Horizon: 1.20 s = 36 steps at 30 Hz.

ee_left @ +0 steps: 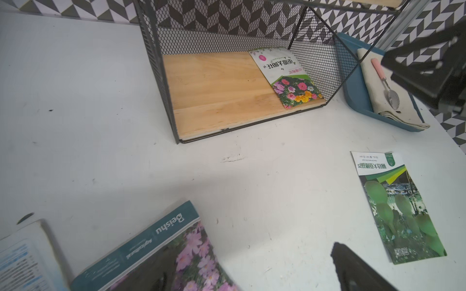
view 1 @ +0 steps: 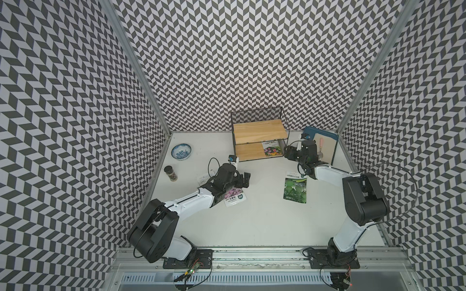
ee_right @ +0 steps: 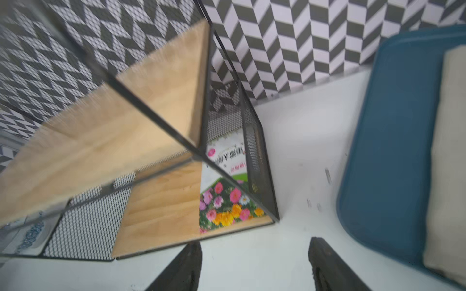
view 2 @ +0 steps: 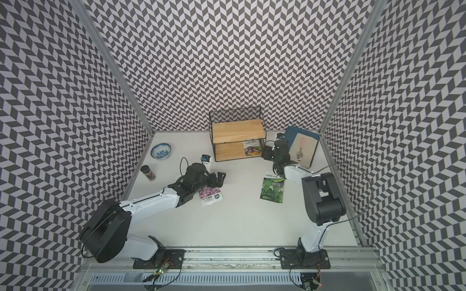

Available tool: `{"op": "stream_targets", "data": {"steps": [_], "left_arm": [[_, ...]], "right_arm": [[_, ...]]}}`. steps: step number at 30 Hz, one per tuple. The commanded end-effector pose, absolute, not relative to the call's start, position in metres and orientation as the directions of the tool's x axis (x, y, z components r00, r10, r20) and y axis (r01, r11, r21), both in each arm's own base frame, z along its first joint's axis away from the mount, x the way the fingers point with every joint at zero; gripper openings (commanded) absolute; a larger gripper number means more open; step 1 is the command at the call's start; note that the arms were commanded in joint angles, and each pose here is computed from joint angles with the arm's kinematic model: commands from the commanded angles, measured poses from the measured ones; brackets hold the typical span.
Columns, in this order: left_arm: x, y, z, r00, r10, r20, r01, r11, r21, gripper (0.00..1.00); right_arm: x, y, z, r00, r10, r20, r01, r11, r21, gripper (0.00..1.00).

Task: Take the seed bag off the shelf
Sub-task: Adjust the shelf at the center of the board.

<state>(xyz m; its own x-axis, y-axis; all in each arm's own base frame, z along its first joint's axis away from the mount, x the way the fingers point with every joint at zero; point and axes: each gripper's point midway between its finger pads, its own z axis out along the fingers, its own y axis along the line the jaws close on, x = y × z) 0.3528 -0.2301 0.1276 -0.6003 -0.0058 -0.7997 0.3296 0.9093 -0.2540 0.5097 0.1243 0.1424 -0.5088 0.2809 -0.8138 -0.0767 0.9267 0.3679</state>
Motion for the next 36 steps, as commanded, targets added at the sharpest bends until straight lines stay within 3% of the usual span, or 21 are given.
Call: {"op": "stream_targets", "data": {"steps": [1, 11, 25, 36], "left_arm": [[0.362, -0.237, 0.137, -0.575, -0.009, -0.818, 0.331, 0.912, -0.243, 1.0], [0.356, -0.23, 0.124, -0.595, 0.022, -0.804, 0.324, 0.921, -0.214, 1.0], [0.348, -0.224, 0.12, -0.604, 0.016, -0.797, 0.313, 0.924, -0.219, 1.0], [0.342, -0.218, 0.128, -0.594, 0.005, -0.804, 0.307, 0.926, -0.221, 1.0]], "right_arm": [[0.525, 0.136, 0.135, -0.522, 0.196, -0.83, -0.151, 0.937, 0.316, 0.71], [0.555, 0.156, 0.129, -0.52, 0.177, -0.836, -0.238, 0.91, 0.34, 0.69], [0.525, 0.186, 0.139, -0.523, 0.191, -0.831, -0.336, 0.849, 0.407, 0.65], [0.501, 0.197, 0.136, -0.535, 0.172, -0.827, -0.327, 0.861, 0.391, 0.65]]}}
